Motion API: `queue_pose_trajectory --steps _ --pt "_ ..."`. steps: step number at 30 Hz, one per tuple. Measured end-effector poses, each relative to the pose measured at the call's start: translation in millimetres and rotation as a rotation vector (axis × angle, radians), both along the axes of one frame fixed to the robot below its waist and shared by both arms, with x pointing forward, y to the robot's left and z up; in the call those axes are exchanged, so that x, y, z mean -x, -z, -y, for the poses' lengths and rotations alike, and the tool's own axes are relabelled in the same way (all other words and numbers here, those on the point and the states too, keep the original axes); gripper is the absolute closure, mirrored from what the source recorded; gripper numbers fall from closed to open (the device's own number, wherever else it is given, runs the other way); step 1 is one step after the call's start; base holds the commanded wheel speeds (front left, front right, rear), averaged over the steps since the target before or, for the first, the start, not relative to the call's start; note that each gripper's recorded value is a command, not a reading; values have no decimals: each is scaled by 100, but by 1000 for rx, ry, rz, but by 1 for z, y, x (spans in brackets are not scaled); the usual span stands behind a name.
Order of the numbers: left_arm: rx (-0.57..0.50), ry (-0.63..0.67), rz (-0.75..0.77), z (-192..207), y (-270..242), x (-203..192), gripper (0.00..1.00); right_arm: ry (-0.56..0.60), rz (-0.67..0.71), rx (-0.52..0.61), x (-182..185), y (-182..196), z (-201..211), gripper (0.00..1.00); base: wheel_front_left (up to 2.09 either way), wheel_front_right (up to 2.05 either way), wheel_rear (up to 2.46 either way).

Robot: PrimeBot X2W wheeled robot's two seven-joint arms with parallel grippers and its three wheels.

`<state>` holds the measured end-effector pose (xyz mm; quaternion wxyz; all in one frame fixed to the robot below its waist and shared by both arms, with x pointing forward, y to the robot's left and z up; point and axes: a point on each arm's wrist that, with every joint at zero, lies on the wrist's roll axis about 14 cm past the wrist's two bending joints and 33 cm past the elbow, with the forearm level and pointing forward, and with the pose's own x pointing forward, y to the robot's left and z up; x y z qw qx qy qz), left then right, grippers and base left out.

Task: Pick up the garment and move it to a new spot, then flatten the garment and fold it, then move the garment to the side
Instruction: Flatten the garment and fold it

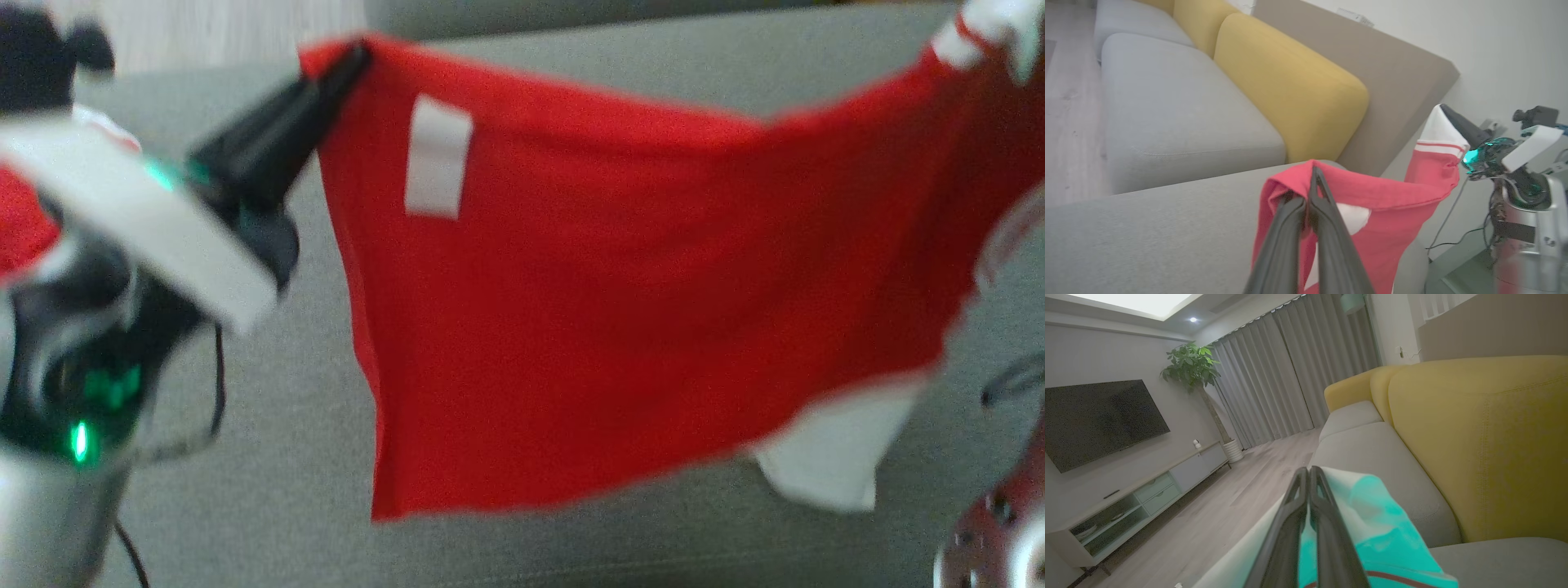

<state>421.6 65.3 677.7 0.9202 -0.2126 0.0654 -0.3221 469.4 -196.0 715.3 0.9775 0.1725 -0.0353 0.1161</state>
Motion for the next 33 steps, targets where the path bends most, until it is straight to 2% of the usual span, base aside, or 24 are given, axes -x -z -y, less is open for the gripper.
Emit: queue_pose_trajectory --steps 6,8,9,12,16,18,20,22,25,27,33 --pt "-102 -142 -128 -12 50 -105 100 101 -96 19 -97 37 5 100 0 0 0" --pt "-139 -207 -126 -17 60 -136 100 135 -76 6 -124 35 7 100 0 0 0" --pt "-139 -207 -126 -17 60 -136 100 135 -76 6 -124 35 7 100 0 0 0" --pt "-146 -341 -4 -30 43 -184 100 167 41 -31 -162 8 5 100 0 0 0" --pt "-130 -472 219 -47 2 -234 100 127 215 -99 -200 -28 -20 100 0 0 0" --pt "-119 -503 252 -54 8 -250 100 95 223 -105 -214 -16 -35 100 0 0 0" --pt "-116 -521 209 -60 41 -259 100 63 172 -102 -225 18 -49 100 0 0 0" --pt "-143 -507 123 -59 89 -259 100 33 86 -80 -226 63 -61 100 0 0 0" --pt "-196 -455 12 -52 151 -238 100 2 -32 -63 -207 125 -71 100 0 0 0" --pt "-224 -407 -51 -45 182 -217 100 -11 -95 -69 -187 157 -73 100 0 0 0" --pt "-214 -344 -202 -36 242 -147 100 1 -256 -110 -107 226 -57 100 0 0 0"
